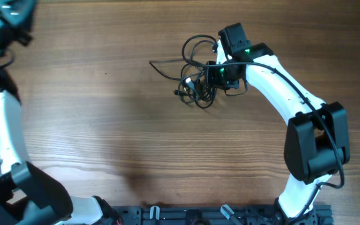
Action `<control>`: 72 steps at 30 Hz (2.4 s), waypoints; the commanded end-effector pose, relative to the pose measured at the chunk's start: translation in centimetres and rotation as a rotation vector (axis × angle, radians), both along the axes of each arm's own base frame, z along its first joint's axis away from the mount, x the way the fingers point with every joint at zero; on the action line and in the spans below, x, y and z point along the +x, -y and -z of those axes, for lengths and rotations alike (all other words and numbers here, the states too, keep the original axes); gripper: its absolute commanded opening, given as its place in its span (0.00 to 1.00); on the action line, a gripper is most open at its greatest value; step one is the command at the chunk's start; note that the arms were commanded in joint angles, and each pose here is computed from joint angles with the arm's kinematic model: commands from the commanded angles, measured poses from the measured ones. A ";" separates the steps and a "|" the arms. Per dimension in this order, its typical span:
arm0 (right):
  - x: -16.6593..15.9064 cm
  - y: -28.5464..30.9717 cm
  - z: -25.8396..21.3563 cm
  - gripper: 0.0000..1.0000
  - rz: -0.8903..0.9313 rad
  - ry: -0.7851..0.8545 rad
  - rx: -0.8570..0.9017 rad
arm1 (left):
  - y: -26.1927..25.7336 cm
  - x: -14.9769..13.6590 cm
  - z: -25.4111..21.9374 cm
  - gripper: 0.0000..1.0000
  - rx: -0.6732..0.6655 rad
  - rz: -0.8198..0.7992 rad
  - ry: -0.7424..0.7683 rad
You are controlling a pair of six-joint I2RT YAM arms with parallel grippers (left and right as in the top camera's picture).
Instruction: Untangle cables
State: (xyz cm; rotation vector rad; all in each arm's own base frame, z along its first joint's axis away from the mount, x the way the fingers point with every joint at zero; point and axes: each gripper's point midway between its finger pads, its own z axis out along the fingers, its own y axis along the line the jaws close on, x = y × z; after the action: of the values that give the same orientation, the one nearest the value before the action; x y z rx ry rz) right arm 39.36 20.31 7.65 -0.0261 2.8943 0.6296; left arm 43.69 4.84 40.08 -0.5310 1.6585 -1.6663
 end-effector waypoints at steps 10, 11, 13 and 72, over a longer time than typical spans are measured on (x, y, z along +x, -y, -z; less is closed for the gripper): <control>1.0 7.1 -11.7 0.93 0.095 0.210 0.104 | 19.8 1.5 20.4 0.24 0.817 0.046 -0.273; 1.2 7.8 -11.9 0.93 0.112 0.215 0.103 | 21.2 1.4 21.5 0.29 0.831 0.071 -0.284; 1.3 8.6 -11.6 0.93 0.128 0.209 0.098 | 23.8 1.4 24.4 0.47 0.874 0.115 -0.302; 3.0 2.4 -0.4 0.85 0.067 0.035 0.106 | 18.4 -3.1 -12.4 0.04 -0.111 -0.040 0.408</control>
State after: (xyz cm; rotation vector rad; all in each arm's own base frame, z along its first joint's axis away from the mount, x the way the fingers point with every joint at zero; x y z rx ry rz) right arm 42.46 17.34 8.06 0.1006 2.8153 0.7044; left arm 40.54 -15.63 49.77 -0.1447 1.3856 -1.7217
